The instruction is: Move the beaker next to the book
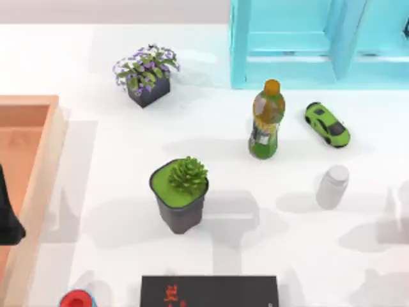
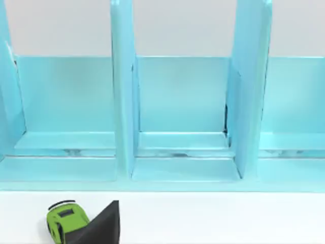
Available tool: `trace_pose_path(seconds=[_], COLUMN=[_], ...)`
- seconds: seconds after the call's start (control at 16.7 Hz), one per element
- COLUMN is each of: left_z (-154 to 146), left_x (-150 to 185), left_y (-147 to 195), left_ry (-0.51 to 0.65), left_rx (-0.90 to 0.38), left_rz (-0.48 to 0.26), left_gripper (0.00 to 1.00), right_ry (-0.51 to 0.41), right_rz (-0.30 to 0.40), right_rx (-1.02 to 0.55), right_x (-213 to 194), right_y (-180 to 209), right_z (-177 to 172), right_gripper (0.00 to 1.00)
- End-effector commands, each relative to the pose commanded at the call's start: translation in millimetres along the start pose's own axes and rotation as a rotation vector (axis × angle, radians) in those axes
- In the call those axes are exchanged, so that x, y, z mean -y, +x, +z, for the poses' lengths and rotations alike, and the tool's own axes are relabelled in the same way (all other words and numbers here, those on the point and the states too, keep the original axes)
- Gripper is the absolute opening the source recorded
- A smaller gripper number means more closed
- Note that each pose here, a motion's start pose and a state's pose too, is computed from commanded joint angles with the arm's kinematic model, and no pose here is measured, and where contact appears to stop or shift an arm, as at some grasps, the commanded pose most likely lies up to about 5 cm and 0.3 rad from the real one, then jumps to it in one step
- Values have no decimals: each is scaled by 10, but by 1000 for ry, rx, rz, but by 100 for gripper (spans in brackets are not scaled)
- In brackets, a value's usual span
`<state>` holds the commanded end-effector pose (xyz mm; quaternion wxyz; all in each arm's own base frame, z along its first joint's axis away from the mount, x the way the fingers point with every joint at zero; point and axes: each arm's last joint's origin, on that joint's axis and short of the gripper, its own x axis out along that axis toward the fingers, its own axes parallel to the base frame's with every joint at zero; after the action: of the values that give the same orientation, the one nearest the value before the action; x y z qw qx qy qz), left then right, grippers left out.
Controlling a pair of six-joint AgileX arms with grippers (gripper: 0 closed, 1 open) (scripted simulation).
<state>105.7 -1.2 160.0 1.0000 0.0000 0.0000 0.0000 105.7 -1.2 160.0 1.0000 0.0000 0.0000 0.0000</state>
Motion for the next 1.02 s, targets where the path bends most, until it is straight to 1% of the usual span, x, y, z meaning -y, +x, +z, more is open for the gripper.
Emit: trace_pose_path(seconds=[0.12, 0.24, 0.36, 0.48, 0.6, 0.72, 0.78, 0.84, 0.9, 0.96, 1.02], left_z=[0, 0, 0, 0, 0, 0, 0, 0, 0, 0, 0], left_x=[0, 0, 0, 0, 0, 0, 0, 0, 0, 0, 0], left_y=[0, 0, 0, 0, 0, 0, 0, 0, 0, 0, 0], left_ry=[0, 0, 0, 0, 0, 0, 0, 0, 0, 0, 0], left_rx=[0, 0, 0, 0, 0, 0, 0, 0, 0, 0, 0], left_rz=[0, 0, 0, 0, 0, 0, 0, 0, 0, 0, 0], left_gripper=[100, 100, 100, 100, 100, 100, 100, 100, 100, 100, 100], right_ry=[0, -30, -103, -216, -366, -550, -652, -759, -868, -973, -1071], right_rz=[0, -16, -50, -92, -133, -156, -155, -142, -114, -69, -8], right_rx=[0, -15, -49, -107, -197, -329, -410, -499, -595, -695, -798], right_x=[0, 11, 35, 72, 122, 192, 236, 286, 345, 413, 490], right_y=[0, -4, -10, -10, 9, 59, 96, 141, 193, 250, 311], right_z=[0, 59, 196, 387, 597, 800, 893, 977, 1047, 1104, 1144], right_gripper=[100, 100, 100, 100, 100, 100, 100, 100, 100, 100, 100])
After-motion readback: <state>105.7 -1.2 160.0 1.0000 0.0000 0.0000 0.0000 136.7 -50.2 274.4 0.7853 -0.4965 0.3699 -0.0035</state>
